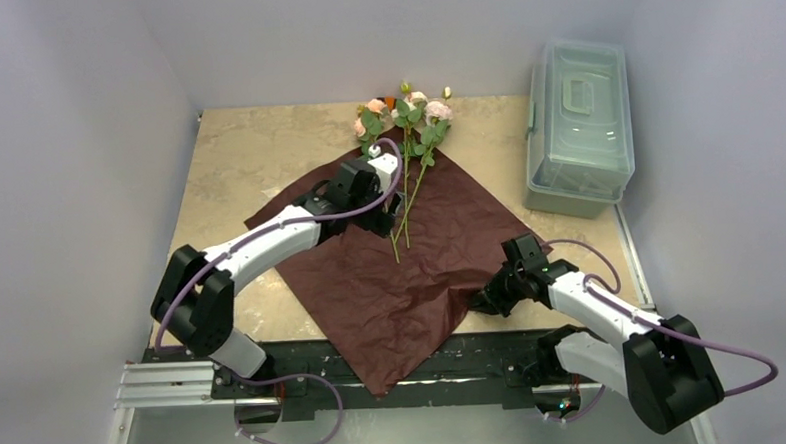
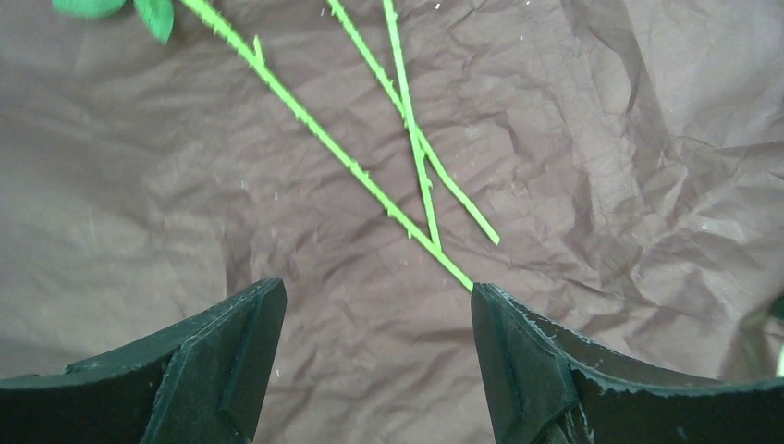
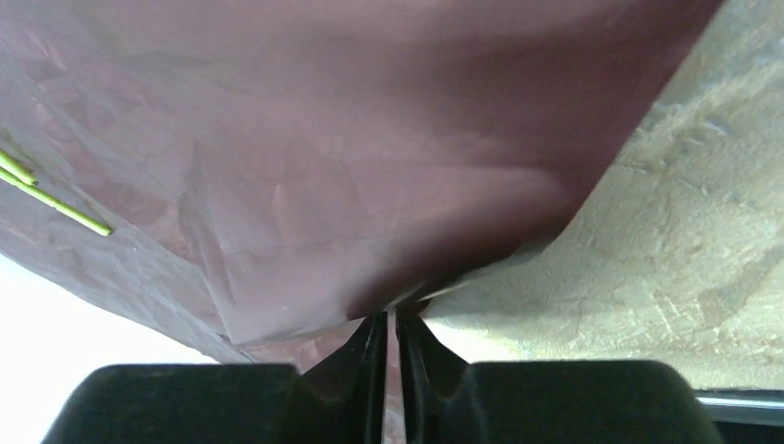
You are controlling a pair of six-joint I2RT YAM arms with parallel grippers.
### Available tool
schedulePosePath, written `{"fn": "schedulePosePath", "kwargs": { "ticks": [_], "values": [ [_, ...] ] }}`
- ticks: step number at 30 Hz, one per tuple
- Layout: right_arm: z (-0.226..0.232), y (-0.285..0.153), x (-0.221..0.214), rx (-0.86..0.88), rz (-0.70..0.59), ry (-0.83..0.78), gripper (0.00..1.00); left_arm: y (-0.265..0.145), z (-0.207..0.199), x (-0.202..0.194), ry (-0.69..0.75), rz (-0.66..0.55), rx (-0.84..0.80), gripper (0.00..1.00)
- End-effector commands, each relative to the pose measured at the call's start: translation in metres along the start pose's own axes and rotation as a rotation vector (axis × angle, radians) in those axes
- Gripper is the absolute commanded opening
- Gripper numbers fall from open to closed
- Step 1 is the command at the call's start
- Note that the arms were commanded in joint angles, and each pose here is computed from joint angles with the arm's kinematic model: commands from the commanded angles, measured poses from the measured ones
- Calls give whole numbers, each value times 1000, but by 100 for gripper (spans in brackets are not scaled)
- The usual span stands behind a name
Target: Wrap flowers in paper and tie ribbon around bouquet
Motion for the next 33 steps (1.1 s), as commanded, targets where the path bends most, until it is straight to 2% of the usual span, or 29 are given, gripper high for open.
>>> {"fn": "schedulePosePath", "kwargs": {
  "ticks": [1, 3, 5, 7, 9, 11, 13, 15, 17, 19, 22, 27, 29, 33],
  "values": [
    [15, -8, 7, 30, -50, -33, 12, -43, 4, -4, -219, 43, 70, 78],
    [21, -13, 7, 32, -51, -42, 5, -60, 1, -19, -299, 125, 86, 79],
    [27, -19, 6, 31, -44, -45, 0, -76, -6, -45, -347, 266, 84, 80],
    [35, -23, 5, 36, -37, -45, 0, -93, -15, -72, -381, 402, 67, 78],
    [42, -28, 4, 36, -32, -44, 0, -112, -19, -87, -395, 446, 52, 77],
    [49, -34, 3, 31, -30, -43, 0, -129, -19, -90, -385, 387, 38, 77],
    [55, -40, 3, 20, -29, -32, 0, -142, -15, -83, -336, 279, 26, 76],
    [62, -45, 2, 17, -25, -27, 0, -152, -13, -67, -273, 147, -1, 76],
    [71, -51, 1, 23, -18, -24, 0, -156, -19, -45, -176, 63, -81, 76],
    [79, -56, 0, 32, -8, -22, 0, -154, -18, -20, -85, -33, -64, 77],
    [91, -62, 2, 41, -17, -18, 0, -149, -21, 0, 59, -57, -100, 77],
    [100, -62, 3, 40, -15, -31, 0, -138, -16, -25, 443, 1, -86, 82],
    [101, -60, 4, 42, -16, -28, 0, -143, -8, -24, 523, 9, -57, 84],
    [106, -58, 6, 48, -18, -26, 0, -170, 2, -17, 638, -57, -25, 94]
  ]
}}
Point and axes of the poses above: each gripper's point midway between its finger pads, its own y axis out along the fingers, its own z axis along the line the jaws close on, x = y × z, the point moved 3 cm from there along -y, back along the fingers, and after that the axes turned 5 degrees about y, right-handed, at the moved point
